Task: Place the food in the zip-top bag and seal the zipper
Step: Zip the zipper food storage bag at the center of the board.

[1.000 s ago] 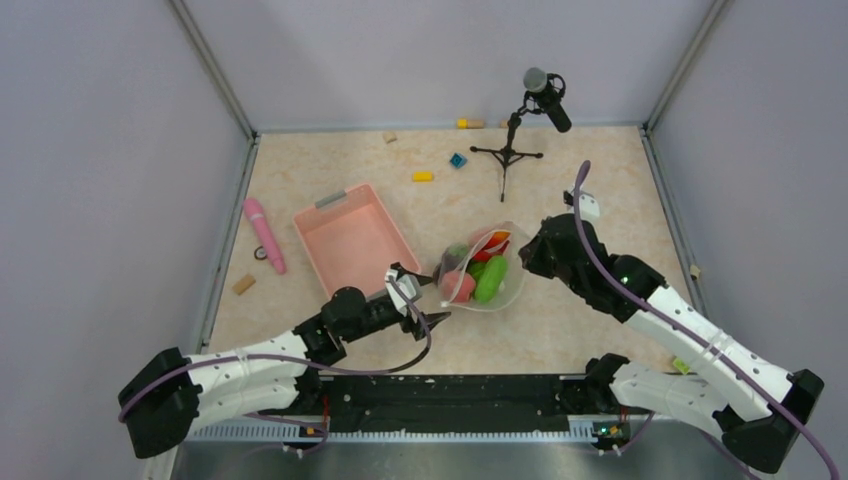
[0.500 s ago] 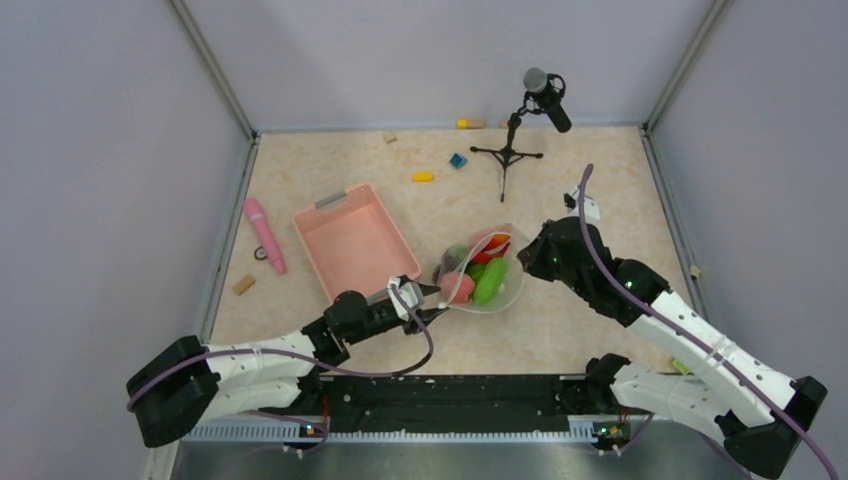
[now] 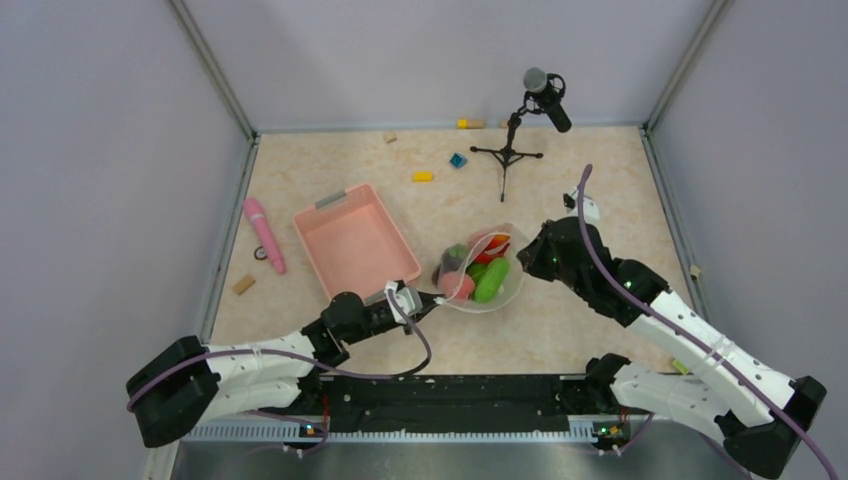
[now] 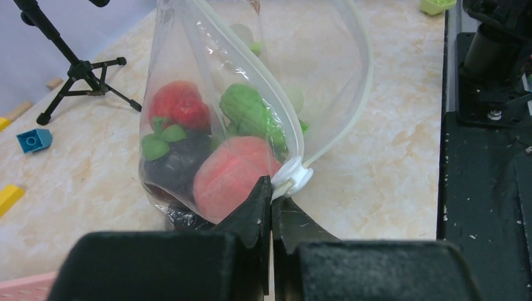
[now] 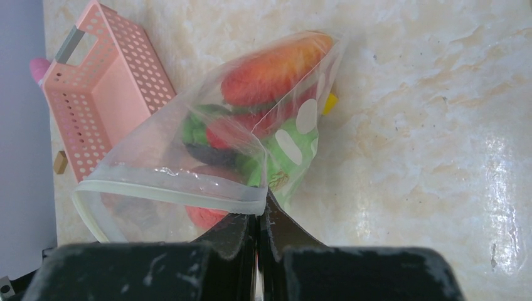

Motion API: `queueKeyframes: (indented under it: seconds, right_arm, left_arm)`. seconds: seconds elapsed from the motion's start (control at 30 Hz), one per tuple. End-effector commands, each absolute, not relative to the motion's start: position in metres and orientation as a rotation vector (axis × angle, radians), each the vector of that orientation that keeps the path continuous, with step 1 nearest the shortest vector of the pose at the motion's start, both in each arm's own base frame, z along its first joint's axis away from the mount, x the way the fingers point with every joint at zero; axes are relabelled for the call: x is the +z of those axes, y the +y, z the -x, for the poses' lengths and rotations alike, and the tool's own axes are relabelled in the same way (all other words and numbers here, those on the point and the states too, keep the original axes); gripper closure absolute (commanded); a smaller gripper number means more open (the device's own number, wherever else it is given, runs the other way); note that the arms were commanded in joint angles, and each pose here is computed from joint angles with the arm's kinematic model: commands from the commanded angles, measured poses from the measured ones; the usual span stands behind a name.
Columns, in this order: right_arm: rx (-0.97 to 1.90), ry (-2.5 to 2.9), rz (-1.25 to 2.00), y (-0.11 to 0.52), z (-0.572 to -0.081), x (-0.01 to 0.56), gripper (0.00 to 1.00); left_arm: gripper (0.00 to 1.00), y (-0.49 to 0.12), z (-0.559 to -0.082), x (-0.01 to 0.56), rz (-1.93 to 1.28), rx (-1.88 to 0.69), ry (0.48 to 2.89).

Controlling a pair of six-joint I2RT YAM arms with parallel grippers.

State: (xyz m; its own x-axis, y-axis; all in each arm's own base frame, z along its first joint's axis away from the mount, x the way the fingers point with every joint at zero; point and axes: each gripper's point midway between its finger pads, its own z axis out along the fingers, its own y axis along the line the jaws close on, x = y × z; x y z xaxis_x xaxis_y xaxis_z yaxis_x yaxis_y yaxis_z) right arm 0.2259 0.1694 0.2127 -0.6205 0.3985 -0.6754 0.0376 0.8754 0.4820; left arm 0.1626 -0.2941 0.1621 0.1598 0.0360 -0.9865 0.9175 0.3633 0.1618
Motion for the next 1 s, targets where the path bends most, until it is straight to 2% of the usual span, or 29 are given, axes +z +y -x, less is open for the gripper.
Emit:
queueKeyframes:
  seconds: [0.0,0.17,0.27,0.33,0.4,0.53,0.63,0.7,0.8,0.97]
  right_arm:
    - [0.553,2.157,-0.307,0.169,-0.233,0.221,1.00]
    - [0.479,2.131,-0.281,0.154,-0.239,0.226,1.00]
    - [0.404,2.090,-0.243,0.142,-0.242,0.233,0.96]
    - [0.387,2.062,-0.184,0.139,-0.242,0.238,0.84]
    - [0.398,2.017,-0.110,0.140,-0.242,0.248,0.64]
    - [0.497,1.862,0.112,0.155,-0.237,0.275,0.35]
    - [0.618,1.691,0.351,0.177,-0.219,0.300,0.22]
    - [0.714,1.570,0.499,0.193,-0.201,0.314,0.16]
    - [0.876,1.405,0.754,0.221,-0.166,0.325,0.12]
    - [1.076,1.230,1.128,0.256,-0.124,0.322,0.11]
  left_arm:
    - [1.00,-0.296,-0.157,0.175,-1.041,-0.824,1.184]
    - [1.00,-0.294,-0.144,0.193,-1.049,-0.882,1.164]
    - [1.00,-0.293,-0.140,0.205,-1.022,-0.938,1.235]
    - [1.00,-0.290,-0.142,0.214,-0.972,-0.958,1.290]
    - [1.00,-0.289,-0.141,0.222,-0.920,-0.998,1.321]
    - [1.00,-0.293,-0.144,0.228,-0.842,-1.057,1.418]
    - [1.00,-0.295,-0.149,0.227,-0.816,-1.051,1.500]
    - [1.00,-0.299,-0.147,0.227,-0.820,-1.071,1.525]
    - [1.00,-0.303,-0.142,0.231,-0.852,-1.106,1.540]
    - [1.00,-0.301,-0.143,0.235,-0.805,-1.111,1.592]
